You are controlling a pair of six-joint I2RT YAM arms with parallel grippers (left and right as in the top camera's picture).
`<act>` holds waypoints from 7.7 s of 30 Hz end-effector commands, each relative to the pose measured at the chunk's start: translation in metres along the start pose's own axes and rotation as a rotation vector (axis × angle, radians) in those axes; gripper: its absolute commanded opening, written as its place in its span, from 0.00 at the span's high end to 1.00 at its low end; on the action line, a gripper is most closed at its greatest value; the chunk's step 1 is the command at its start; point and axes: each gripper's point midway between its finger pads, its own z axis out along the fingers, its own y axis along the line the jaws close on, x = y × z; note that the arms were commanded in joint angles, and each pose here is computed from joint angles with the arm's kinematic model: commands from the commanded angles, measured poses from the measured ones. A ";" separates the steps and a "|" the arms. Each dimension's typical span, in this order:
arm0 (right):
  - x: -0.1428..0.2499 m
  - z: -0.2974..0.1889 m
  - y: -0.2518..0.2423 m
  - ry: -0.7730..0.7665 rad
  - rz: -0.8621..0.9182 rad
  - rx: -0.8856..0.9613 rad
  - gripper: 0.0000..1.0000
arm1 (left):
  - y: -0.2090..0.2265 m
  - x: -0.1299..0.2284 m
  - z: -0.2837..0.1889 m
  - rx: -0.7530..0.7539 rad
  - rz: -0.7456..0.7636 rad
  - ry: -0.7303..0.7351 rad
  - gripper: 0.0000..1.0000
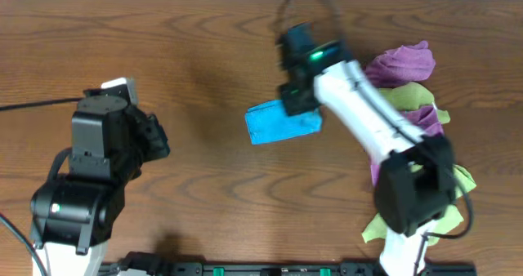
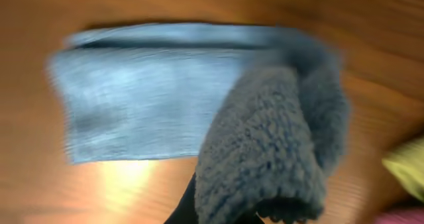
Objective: Fold the cloth
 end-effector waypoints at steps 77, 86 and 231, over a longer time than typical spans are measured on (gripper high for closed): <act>-0.003 0.065 0.009 0.145 0.161 -0.278 0.98 | -0.098 0.140 0.240 0.384 -0.460 0.600 0.05; -0.007 0.064 0.044 0.107 0.080 -0.297 0.99 | -0.097 0.140 0.241 0.379 -0.460 0.597 0.05; 0.020 0.103 0.025 0.083 0.184 -0.373 0.98 | -0.076 0.173 0.265 0.463 -0.244 0.659 0.05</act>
